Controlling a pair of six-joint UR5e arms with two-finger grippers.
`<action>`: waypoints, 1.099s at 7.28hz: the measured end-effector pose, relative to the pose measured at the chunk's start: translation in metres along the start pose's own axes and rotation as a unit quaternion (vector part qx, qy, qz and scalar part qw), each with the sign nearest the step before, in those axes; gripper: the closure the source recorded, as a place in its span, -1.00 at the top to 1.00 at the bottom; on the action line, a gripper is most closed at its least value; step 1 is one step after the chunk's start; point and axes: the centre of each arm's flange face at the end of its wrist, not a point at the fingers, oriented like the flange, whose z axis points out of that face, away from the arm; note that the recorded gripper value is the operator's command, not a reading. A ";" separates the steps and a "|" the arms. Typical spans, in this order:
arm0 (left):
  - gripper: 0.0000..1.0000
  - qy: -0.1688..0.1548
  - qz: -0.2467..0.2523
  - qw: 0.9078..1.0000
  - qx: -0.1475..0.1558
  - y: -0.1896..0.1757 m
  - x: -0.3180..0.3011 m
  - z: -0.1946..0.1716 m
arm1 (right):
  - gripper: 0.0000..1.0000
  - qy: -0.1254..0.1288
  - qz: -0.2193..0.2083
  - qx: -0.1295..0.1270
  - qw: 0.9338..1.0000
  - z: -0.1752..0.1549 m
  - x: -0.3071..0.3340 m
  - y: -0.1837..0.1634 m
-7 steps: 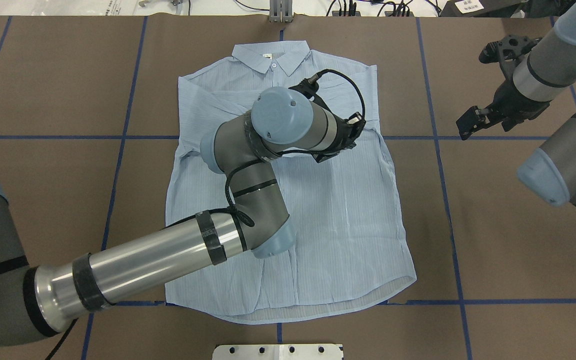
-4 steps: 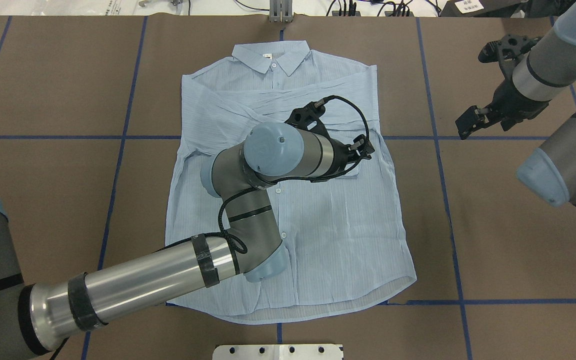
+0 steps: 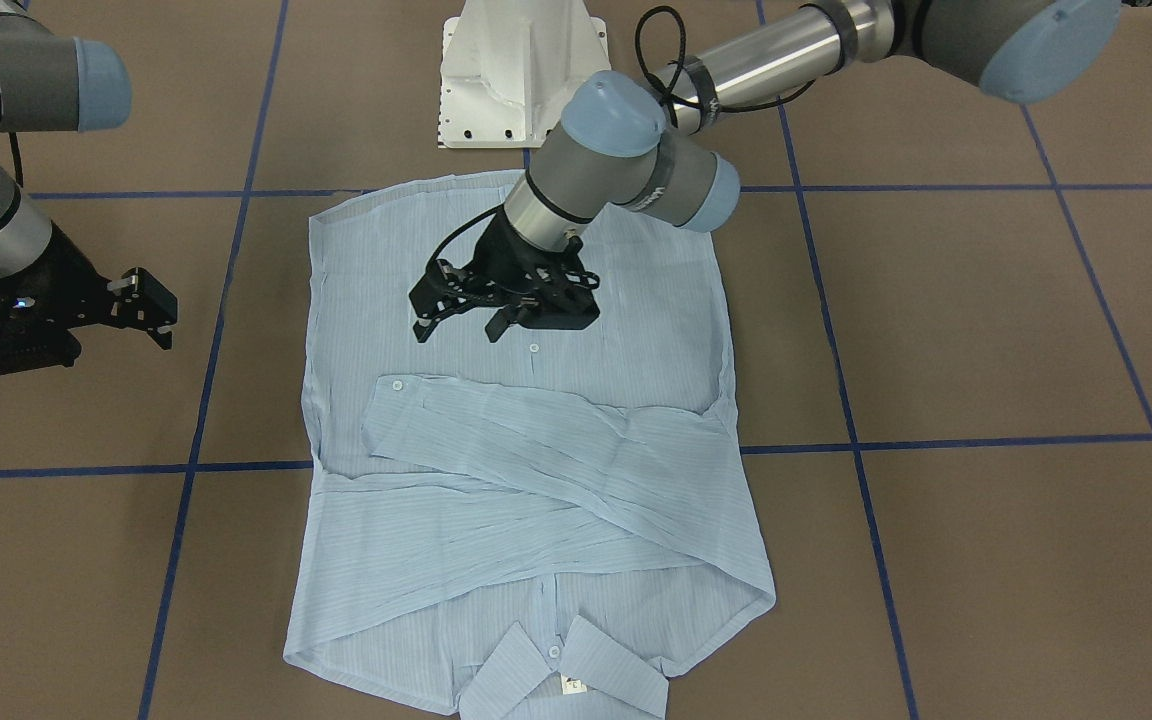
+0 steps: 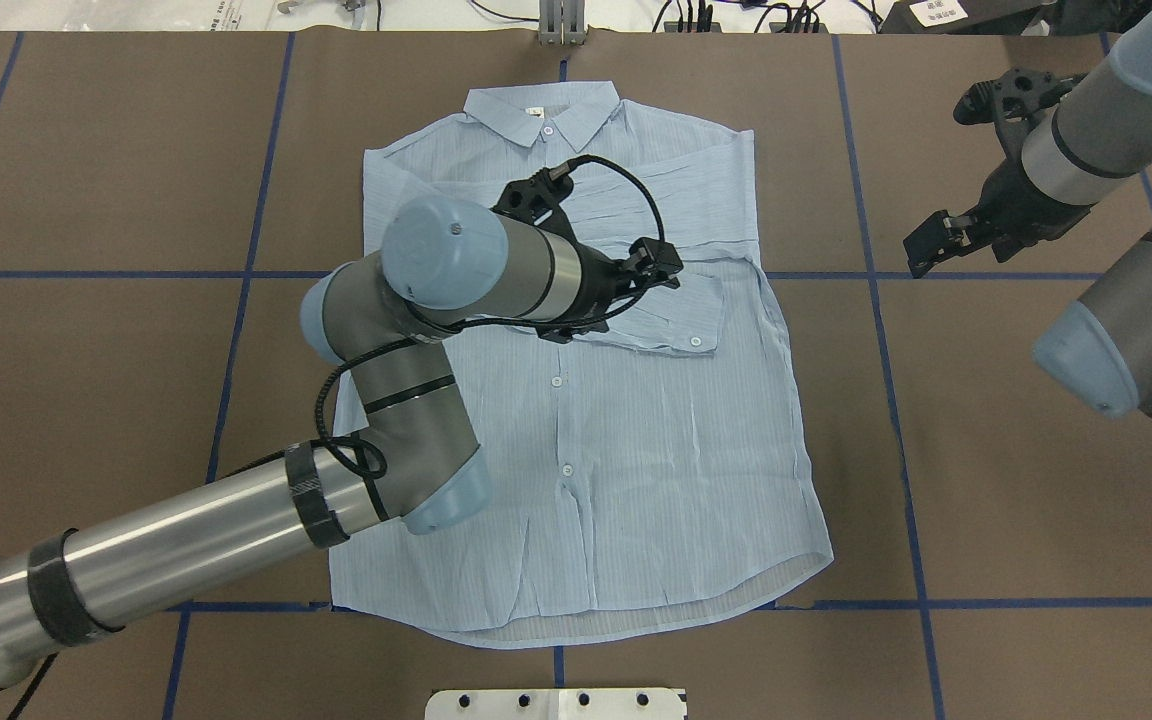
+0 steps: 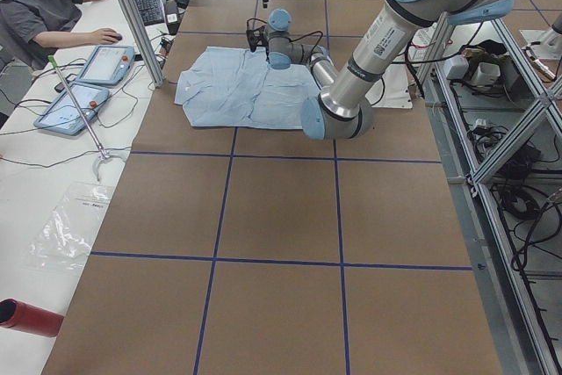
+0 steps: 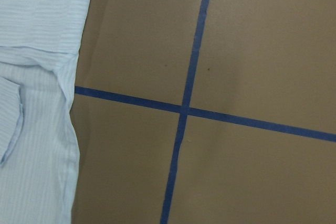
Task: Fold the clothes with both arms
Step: 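Release the sleeve with the left gripper while the right gripper moves to the hem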
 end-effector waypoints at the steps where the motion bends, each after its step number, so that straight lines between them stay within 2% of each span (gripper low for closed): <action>1: 1.00 -0.016 0.016 1.000 0.001 -0.005 -0.028 -0.030 | 1.00 -0.019 0.017 0.011 1.000 0.003 -0.021 0.008; 3: 1.00 -0.056 0.055 0.997 0.009 -0.003 -0.050 -0.095 | 1.00 -0.055 0.044 0.025 0.997 0.007 -0.079 0.049; 4: 1.00 -0.070 0.065 0.995 0.012 0.000 -0.055 -0.120 | 1.00 -0.061 0.055 0.027 0.996 0.011 -0.112 0.085; 5: 1.00 -0.073 0.070 0.995 0.013 0.004 -0.062 -0.140 | 1.00 -0.057 0.065 0.025 0.996 0.025 -0.139 0.124; 6: 1.00 -0.073 0.072 0.995 0.013 0.007 -0.065 -0.151 | 1.00 -0.040 0.071 0.021 0.996 0.047 -0.155 0.167; 7: 1.00 -0.073 0.073 0.995 0.014 0.008 -0.066 -0.156 | 1.00 -0.027 0.070 0.016 0.997 0.067 -0.156 0.203; 8: 1.00 -0.073 0.073 0.995 0.015 0.009 -0.067 -0.157 | 0.99 -0.024 0.065 0.014 0.997 0.081 -0.141 0.227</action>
